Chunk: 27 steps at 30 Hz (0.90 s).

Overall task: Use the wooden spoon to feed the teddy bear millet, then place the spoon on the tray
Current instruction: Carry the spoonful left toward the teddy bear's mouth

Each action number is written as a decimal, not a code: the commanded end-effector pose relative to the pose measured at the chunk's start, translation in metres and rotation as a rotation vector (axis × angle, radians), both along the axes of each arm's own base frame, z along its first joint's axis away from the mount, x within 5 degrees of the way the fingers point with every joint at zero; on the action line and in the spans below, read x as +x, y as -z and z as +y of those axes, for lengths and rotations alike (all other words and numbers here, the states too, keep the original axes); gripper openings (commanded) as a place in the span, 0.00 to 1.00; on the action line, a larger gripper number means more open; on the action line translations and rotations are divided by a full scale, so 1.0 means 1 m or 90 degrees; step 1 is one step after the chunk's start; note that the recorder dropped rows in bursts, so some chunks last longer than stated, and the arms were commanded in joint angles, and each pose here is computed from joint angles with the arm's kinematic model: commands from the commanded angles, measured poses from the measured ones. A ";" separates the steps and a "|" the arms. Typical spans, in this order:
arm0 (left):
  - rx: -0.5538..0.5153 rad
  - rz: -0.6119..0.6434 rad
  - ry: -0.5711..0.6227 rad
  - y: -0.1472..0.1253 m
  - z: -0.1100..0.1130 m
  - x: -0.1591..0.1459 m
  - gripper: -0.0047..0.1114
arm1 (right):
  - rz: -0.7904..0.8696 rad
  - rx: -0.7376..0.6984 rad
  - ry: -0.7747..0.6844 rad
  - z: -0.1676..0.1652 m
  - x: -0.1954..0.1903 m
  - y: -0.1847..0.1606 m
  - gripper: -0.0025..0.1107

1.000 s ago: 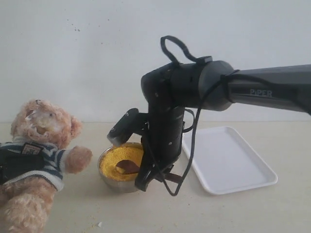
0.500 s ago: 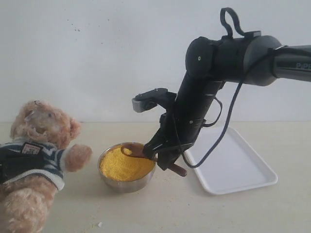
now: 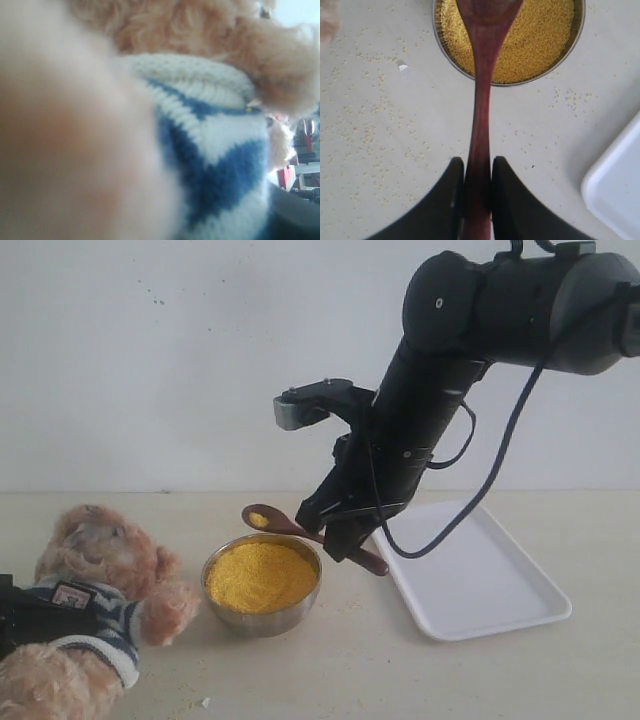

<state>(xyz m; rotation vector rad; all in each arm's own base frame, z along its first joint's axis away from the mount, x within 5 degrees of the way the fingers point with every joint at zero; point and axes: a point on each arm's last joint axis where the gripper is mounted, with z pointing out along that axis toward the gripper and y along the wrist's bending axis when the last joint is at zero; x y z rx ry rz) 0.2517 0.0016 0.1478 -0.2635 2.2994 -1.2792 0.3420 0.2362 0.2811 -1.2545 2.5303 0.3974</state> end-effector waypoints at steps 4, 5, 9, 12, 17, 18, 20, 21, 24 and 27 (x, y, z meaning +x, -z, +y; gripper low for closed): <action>-0.057 0.018 0.004 -0.002 -0.005 -0.006 0.07 | 0.007 -0.003 -0.010 -0.002 -0.004 -0.007 0.02; -0.064 0.016 0.008 -0.003 -0.005 -0.007 0.07 | 0.009 -0.004 -0.011 -0.003 -0.005 -0.007 0.02; -0.091 0.007 0.027 -0.007 -0.008 -0.008 0.07 | 0.011 -0.003 -0.024 0.004 -0.009 -0.007 0.02; -0.085 0.012 0.042 -0.005 -0.013 -0.009 0.07 | 0.001 -0.005 -0.062 0.017 -0.019 -0.007 0.02; -0.093 0.028 0.072 -0.002 -0.028 -0.016 0.07 | -0.082 -0.029 -0.119 0.044 -0.032 -0.008 0.02; -0.094 0.030 0.077 -0.002 -0.030 -0.017 0.07 | -0.096 -0.023 -0.121 0.048 -0.034 -0.008 0.02; -0.094 0.031 0.083 -0.002 -0.032 -0.017 0.07 | -0.109 -0.009 -0.125 0.055 -0.036 -0.010 0.02; -0.093 0.029 0.083 -0.002 -0.032 -0.017 0.07 | -0.112 -0.004 -0.128 0.058 -0.038 -0.010 0.02; -0.091 0.029 0.081 -0.001 -0.032 -0.017 0.07 | -0.116 -0.006 -0.140 0.062 -0.042 -0.010 0.02; -0.086 0.031 0.077 -0.001 -0.031 -0.016 0.07 | -0.108 -0.011 -0.148 0.064 -0.046 -0.009 0.02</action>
